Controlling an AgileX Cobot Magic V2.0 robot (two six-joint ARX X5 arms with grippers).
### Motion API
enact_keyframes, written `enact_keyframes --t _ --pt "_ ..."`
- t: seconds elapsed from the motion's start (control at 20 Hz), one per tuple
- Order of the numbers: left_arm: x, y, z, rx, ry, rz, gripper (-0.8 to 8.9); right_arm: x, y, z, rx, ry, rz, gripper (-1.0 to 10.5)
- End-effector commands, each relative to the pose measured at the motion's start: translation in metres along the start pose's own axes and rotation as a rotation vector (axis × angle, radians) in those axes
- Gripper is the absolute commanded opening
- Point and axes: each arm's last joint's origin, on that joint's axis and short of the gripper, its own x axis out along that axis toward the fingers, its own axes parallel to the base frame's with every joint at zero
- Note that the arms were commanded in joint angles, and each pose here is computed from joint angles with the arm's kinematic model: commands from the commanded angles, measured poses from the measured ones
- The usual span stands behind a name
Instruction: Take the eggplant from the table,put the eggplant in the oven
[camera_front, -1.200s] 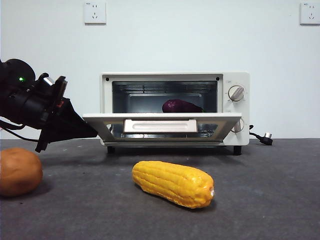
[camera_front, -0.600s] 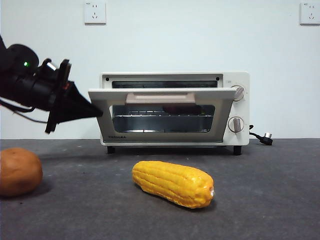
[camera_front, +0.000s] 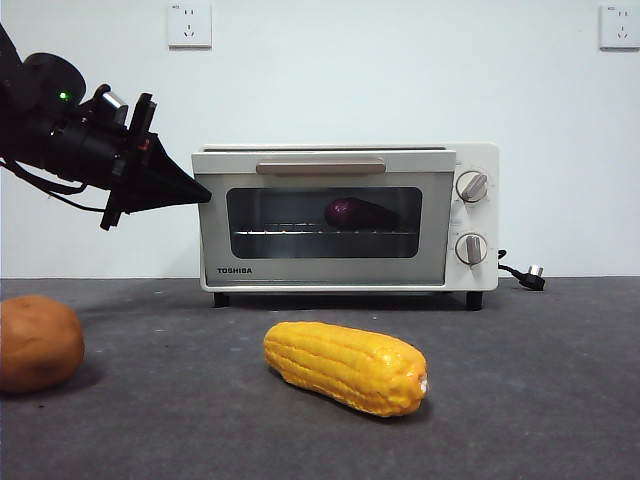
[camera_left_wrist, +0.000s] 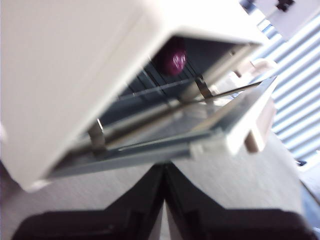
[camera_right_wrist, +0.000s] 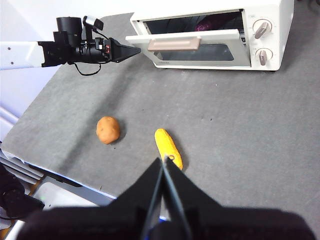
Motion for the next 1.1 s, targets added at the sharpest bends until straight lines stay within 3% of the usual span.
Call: enact_keyframes --t 0.05,0.4,0.75,1.1 --pt "-0.001 -0.001 0.004 0.033 -0.026 0.019 -0.07 0.001 -0.001 -0.004 0.01 0.027 -0.009 -0.1" --pt "0.0 0.0 0.009 0.04 -0.069 0.108 -0.07 0.001 -0.001 -0.004 0.009 0.027 -0.009 -0.1" --pt "0.0 -0.006 0.009 0.017 -0.053 0.044 -0.07 0.001 -0.001 -0.004 0.006 0.027 -0.009 -0.1" --pt "-0.016 -0.045 0.023 0.066 -0.05 0.057 -0.06 0.001 -0.002 -0.003 0.005 0.018 -0.043 0.0"
